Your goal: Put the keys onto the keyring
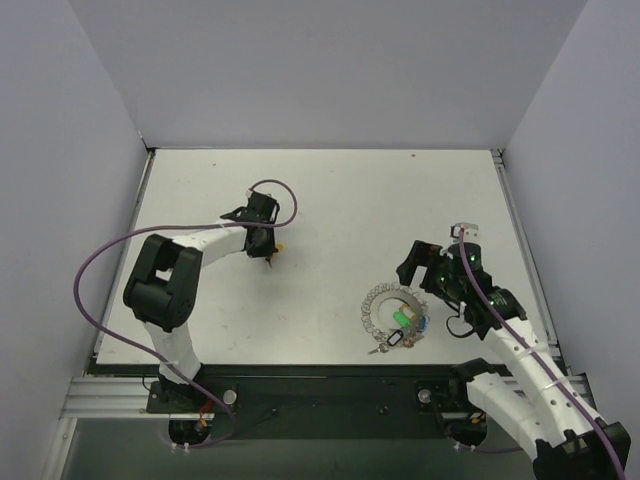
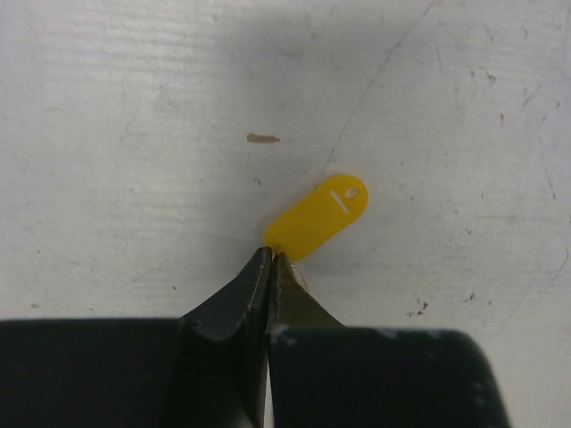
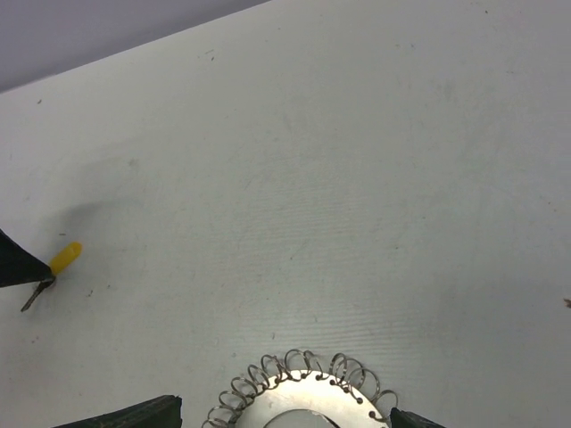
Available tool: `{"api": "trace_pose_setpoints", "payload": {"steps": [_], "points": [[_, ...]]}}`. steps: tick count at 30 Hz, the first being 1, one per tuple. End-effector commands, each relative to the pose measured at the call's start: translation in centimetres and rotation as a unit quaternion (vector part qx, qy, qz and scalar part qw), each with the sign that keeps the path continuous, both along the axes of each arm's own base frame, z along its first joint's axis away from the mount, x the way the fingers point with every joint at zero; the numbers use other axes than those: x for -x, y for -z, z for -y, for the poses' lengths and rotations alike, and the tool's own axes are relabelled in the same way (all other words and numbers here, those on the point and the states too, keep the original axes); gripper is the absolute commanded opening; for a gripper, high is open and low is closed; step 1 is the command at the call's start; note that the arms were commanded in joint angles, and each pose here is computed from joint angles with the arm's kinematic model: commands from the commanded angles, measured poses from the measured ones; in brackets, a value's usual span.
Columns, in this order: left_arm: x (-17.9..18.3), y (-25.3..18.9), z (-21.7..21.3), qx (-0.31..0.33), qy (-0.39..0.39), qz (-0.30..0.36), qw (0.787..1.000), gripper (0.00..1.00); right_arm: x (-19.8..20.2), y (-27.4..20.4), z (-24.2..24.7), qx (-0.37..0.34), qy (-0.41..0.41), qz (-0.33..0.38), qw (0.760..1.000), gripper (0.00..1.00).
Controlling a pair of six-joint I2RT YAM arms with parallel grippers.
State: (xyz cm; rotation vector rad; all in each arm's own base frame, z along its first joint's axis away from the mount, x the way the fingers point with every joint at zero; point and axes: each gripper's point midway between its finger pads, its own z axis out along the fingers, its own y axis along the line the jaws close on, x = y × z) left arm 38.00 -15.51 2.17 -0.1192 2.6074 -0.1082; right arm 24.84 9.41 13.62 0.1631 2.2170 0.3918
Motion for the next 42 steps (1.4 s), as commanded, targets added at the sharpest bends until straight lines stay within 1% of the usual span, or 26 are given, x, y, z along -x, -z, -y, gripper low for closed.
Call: {"api": "trace_pose_setpoints", "payload": {"steps": [1, 2, 5, 6, 7, 8, 9, 10, 11, 13, 14, 19, 20, 21, 23, 24, 25, 29, 33, 42], "points": [[0.7, -1.7, 0.3, 0.012, -0.004, 0.022, 1.000, 0.01, 1.5, 2.3, 1.1, 0.021, 0.022, -0.045, 0.999, 1.00], [0.5, -2.8, 0.4, 0.016, -0.002, 0.037, 0.999, 0.02, 1.7, 2.7, 1.2, 0.023, 0.025, -0.052, 0.998, 0.99], [0.0, -5.2, 1.1, 0.021, 0.013, 0.065, 0.998, 0.12, 1.7, 3.2, 1.3, 0.027, 0.028, -0.063, 0.997, 0.99], [0.1, -5.6, 1.4, 0.027, 0.019, 0.068, 0.997, 0.18, 1.7, 3.3, 1.3, 0.027, 0.029, -0.067, 0.997, 0.99], [-0.1, -6.4, 1.7, 0.033, 0.025, 0.076, 0.996, 0.31, 1.7, 3.3, 1.2, 0.027, 0.028, -0.069, 0.997, 0.99], [0.0, -7.1, 1.9, 0.039, 0.028, 0.079, 0.996, 0.41, 1.7, 3.5, 1.2, 0.029, 0.028, -0.072, 0.997, 0.99], [0.1, -7.4, 2.2, 0.046, 0.035, 0.080, 0.995, 0.47, 1.5, 3.4, 1.2, 0.028, 0.029, -0.074, 0.996, 0.99], [0.0, -7.7, 2.4, 0.050, 0.037, 0.081, 0.995, 0.55, 1.5, 3.6, 1.2, 0.030, 0.030, -0.077, 0.996, 0.99], [0.3, -7.8, 2.4, 0.050, 0.038, 0.077, 0.995, 0.58, 1.5, 3.6, 1.1, 0.031, 0.029, -0.079, 0.996, 0.99], [0.5, -8.4, 2.6, 0.056, 0.045, 0.079, 0.994, 0.59, 1.3, 3.8, 1.1, 0.034, 0.029, -0.084, 0.995, 0.99], [0.6, -8.5, 2.8, 0.060, 0.048, 0.080, 0.994, 0.62, 1.3, 3.8, 1.1, 0.035, 0.028, -0.085, 0.995, 0.99], [1.1, -10.2, 4.1, 0.098, 0.081, 0.103, 0.987, 0.63, 1.0, 4.1, 1.1, 0.044, 0.024, -0.092, 0.994, 0.99], [0.8, -10.8, 4.4, 0.105, 0.084, 0.116, 0.984, 0.63, 0.9, 4.1, 1.2, 0.046, 0.025, -0.093, 0.994, 0.99], [1.4, -10.7, 5.2, 0.125, 0.102, 0.110, 0.981, 0.63, 0.9, 4.4, 1.2, 0.050, 0.026, -0.099, 0.994, 0.99], [1.1, -11.4, 6.1, 0.149, 0.116, 0.128, 0.974, 0.63, 0.6, 4.5, 1.3, 0.057, 0.026, -0.100, 0.993, 0.99], [1.7, -11.4, 7.0, 0.170, 0.136, 0.123, 0.968, 0.63, 0.5, 4.7, 1.5, 0.062, 0.029, -0.104, 0.992, 0.99], [1.5, -11.8, 7.6, 0.183, 0.146, 0.131, 0.963, 0.63, 0.5, 4.8, 1.6, 0.063, 0.030, -0.105, 0.992, 0.99], [2.1, -11.8, 9.5, 0.217, 0.180, 0.132, 0.950, 0.63, -0.1, 4.9, 2.1, 0.071, 0.043, -0.106, 0.991, 0.99], [2.6, -11.7, 11.1, 0.245, 0.208, 0.127, 0.938, 0.63, -0.4, 5.2, 2.1, 0.046, 0.049, -0.117, 0.991, 0.99], [3.0, -10.9, 13.5, 0.285, 0.226, 0.113, 0.925, 0.63, -1.4, 5.7, 2.5, -0.029, 0.063, -0.131, 0.989, 0.98]]}}
